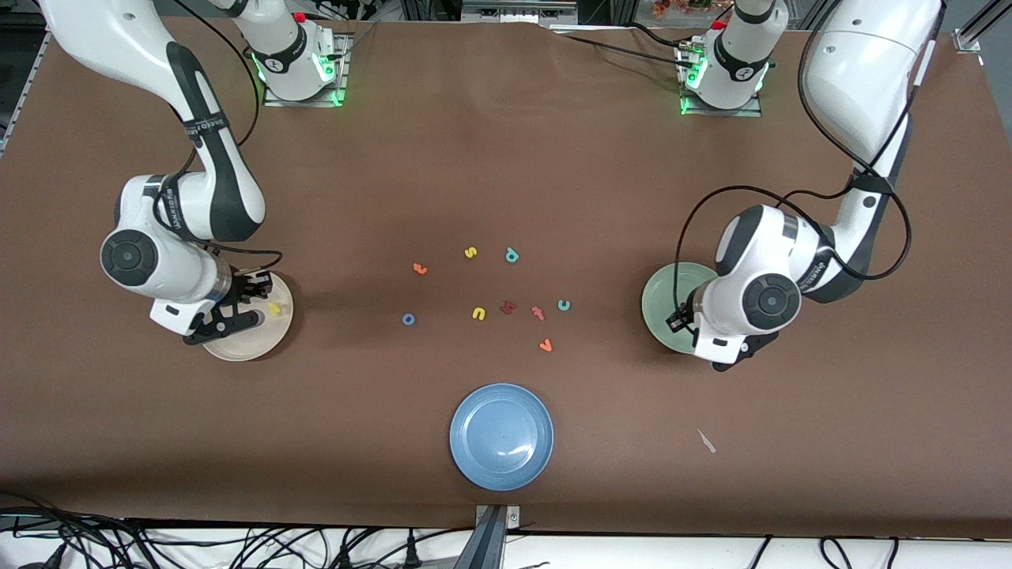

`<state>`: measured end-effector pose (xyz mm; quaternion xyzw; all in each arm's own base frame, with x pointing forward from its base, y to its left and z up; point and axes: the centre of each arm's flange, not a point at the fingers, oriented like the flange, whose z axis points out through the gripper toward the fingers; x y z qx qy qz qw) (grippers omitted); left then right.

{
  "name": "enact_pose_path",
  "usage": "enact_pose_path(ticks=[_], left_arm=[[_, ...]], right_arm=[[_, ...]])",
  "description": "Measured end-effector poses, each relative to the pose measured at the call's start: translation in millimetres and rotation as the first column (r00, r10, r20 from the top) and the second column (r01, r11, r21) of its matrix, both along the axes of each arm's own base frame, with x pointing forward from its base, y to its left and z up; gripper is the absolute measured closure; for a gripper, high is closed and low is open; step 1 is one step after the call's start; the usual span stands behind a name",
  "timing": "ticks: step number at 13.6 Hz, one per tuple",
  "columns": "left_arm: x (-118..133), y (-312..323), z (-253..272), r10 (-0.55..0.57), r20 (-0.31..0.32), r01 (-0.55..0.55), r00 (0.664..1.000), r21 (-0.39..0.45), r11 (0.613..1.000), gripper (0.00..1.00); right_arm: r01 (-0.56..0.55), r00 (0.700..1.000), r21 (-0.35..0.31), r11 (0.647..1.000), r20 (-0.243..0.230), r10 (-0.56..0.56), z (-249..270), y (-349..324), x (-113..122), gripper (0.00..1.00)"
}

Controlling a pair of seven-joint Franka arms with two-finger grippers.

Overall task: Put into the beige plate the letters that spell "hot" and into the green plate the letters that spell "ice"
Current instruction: 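Place the yellow 4 on the beige plate while the left gripper drops the i, then move the right gripper to the blue o while the left gripper reaches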

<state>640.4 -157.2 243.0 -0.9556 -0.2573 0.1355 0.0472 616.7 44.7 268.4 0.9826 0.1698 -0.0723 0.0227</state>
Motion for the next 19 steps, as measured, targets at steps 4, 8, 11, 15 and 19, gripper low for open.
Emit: enact_pose_path(ticks=[4,8,11,15,19], left_arm=[[-22.0,10.5,-52.9,-0.046,-0.003,0.046,0.999,-0.035,0.998,0.92],[-25.1,6.9,-56.8,-0.05,0.009,0.05,0.999,-0.041,0.998,0.54],[-15.1,3.3,-29.5,-0.026,0.054,0.029,0.998,-0.054,0.998,0.22],[-7.4,-36.0,20.8,0.077,0.128,-0.068,0.989,-0.073,0.995,0.0],[-17.8,-103.3,22.5,0.237,0.135,-0.231,0.962,-0.057,0.971,0.0]], right_arm=[[0.006,1.0,0.0,1.0,-0.007,-0.006,-1.4,0.8,-4.8,0.48],[0.076,0.997,0.005,0.997,0.003,-0.076,-1.8,50.5,-10.0,0.44],[0.144,0.99,0.044,0.989,-0.002,-0.144,-6.8,114.0,-17.1,0.42],[0.19,0.981,0.054,0.98,0.035,-0.192,-13.2,204.5,-10.6,0.42],[0.206,0.973,0.075,0.976,0.086,-0.213,-19.4,251.9,8.7,0.41]])
